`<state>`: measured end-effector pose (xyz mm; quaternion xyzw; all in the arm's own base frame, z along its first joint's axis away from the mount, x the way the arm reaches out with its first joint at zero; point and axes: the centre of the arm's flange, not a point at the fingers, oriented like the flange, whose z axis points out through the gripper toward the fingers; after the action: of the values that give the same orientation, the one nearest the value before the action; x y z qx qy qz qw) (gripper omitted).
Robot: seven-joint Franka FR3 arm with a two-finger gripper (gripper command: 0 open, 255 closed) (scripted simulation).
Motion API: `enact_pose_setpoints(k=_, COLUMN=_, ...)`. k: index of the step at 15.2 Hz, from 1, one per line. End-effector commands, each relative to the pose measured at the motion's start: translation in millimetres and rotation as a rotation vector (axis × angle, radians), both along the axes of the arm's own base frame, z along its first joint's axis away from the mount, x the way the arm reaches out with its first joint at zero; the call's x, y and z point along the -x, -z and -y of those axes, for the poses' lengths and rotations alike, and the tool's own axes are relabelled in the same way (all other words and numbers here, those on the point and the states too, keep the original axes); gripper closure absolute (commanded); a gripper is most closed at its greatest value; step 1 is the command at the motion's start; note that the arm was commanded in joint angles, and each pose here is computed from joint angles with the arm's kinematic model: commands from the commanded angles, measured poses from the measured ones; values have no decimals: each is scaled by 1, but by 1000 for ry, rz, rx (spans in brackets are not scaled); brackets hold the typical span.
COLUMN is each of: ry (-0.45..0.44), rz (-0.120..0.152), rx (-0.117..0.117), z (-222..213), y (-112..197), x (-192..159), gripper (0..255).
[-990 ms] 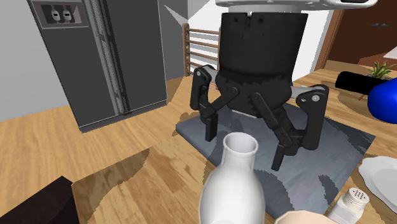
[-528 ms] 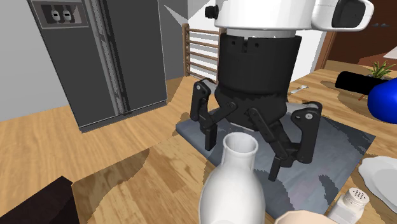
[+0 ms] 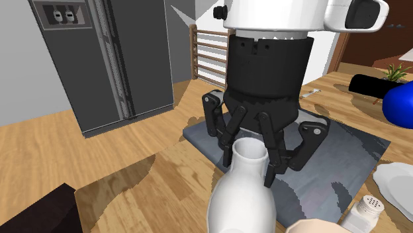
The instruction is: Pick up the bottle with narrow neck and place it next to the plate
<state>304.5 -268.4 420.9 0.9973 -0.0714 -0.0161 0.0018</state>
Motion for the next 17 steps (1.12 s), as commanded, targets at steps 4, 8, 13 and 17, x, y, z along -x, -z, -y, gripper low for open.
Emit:
enact_pose_setpoints(k=4, ry=0, rz=-1, rx=0, z=0, y=0, x=0, gripper=255)
enact_pose_setpoints(k=8, ry=0, rz=-1, rx=0, z=0, y=-16, x=0, gripper=255)
enact_pose_setpoints(k=13, ry=0, rz=-1, rx=0, z=0, y=-42, x=0, gripper=255)
enact_pose_setpoints(k=17, ry=0, rz=-1, rx=0, z=0, y=-63, x=0, gripper=255)
